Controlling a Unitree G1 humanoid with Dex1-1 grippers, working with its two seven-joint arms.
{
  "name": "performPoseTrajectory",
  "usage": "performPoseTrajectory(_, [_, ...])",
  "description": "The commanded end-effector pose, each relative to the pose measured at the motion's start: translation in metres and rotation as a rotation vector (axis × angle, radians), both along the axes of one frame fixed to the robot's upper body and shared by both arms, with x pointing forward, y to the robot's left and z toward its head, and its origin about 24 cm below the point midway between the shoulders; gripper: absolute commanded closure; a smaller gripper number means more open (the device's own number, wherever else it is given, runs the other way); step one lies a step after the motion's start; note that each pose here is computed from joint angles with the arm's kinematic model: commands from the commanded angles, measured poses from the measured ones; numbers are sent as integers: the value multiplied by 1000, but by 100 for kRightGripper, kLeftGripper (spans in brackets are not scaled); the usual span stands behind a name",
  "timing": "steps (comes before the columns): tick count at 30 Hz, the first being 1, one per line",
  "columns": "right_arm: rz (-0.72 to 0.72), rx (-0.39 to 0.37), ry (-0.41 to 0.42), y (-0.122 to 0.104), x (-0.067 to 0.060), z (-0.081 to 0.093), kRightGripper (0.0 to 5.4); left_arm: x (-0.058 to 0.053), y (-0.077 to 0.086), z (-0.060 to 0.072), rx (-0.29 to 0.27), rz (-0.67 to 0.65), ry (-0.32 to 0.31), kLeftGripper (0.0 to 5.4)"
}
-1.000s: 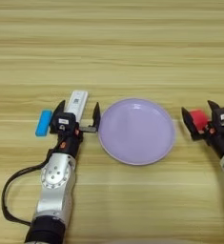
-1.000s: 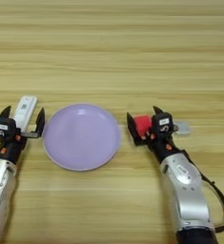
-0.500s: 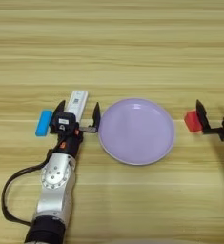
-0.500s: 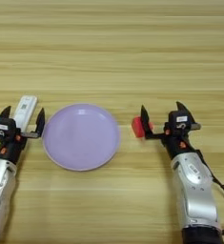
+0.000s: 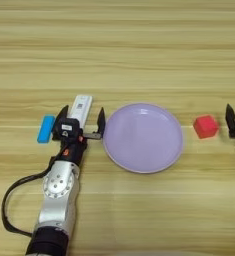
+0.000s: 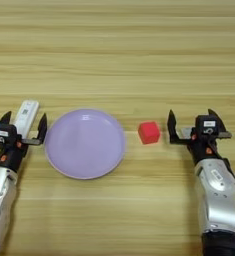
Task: Move the objects on the table
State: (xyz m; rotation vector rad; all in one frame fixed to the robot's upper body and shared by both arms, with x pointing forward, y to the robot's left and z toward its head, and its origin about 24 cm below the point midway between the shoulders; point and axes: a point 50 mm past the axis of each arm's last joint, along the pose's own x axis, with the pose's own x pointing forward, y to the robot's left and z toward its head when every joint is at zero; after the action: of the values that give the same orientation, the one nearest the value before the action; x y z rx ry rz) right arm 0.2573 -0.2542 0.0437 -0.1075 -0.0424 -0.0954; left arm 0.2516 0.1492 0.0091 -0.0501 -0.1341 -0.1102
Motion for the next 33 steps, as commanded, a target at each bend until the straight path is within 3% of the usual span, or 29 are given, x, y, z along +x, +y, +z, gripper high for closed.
performPoseTrajectory(1, [-21, -17, 16, -7, 3, -1, 3, -2, 0, -3, 10, -1, 22, 0])
performPoseTrajectory(10, [-28, -22, 107, -11, 5, -18, 3, -2, 0, -3, 11, -1, 22, 0])
performPoseTrajectory(21, [-22, -16, 122, -11, 5, -22, 3, -3, 0, -3, 11, 1, 21, 0])
performPoseTrajectory(33, [-35, 40, 212, -13, 4, -37, 3, -3, 1, -3, 13, 3, 21, 0])
